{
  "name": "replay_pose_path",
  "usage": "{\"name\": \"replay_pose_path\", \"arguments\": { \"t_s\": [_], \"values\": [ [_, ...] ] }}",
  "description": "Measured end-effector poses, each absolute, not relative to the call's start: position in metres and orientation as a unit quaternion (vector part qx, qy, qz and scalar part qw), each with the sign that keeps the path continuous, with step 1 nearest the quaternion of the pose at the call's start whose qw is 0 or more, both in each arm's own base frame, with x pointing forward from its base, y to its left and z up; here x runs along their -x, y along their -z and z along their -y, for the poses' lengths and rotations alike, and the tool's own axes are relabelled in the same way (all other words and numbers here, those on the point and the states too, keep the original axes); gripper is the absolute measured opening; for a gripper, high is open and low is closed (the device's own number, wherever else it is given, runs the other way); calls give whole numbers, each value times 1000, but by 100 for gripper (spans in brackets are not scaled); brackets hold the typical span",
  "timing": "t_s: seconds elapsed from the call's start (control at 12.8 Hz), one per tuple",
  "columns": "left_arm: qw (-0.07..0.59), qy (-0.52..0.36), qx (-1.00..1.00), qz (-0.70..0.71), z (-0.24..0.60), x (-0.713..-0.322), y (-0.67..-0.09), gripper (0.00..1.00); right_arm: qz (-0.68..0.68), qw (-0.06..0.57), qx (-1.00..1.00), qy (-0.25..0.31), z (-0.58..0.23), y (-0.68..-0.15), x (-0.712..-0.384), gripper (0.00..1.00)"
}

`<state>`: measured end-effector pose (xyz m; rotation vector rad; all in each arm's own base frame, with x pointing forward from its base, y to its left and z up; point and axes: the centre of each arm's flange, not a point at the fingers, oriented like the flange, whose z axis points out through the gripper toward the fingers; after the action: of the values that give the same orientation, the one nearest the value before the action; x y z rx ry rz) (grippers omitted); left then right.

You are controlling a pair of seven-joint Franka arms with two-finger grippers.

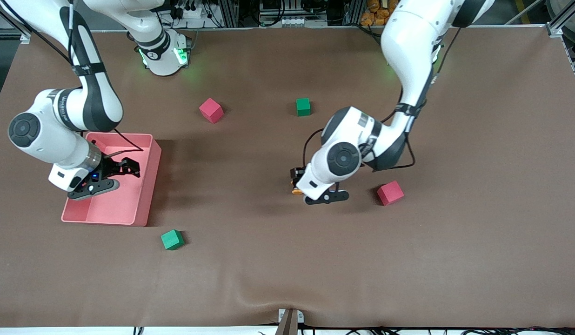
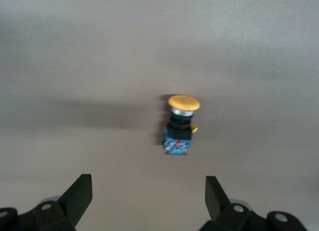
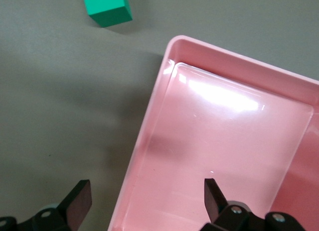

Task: Place and upright button with both arms
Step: 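Lower the left gripper over the button while the right gripper withdraws, then grasp the button with the left gripper while the right arm retracts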

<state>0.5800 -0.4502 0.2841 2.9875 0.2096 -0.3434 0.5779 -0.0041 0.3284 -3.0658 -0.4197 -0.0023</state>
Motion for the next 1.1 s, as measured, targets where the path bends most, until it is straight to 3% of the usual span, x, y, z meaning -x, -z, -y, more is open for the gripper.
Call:
{"name": "replay_pose_path", "arguments": {
  "t_s": [0.55, 1.1],
  "values": [
    [76, 76, -989, -106, 470, -581, -208, 100, 68, 0, 997, -27, 0, -326, -574, 100],
    [75, 73, -990, -95, 487, -567, -196, 100, 33, 1, 998, -57, 29, -359, -583, 100]
  ]
}}
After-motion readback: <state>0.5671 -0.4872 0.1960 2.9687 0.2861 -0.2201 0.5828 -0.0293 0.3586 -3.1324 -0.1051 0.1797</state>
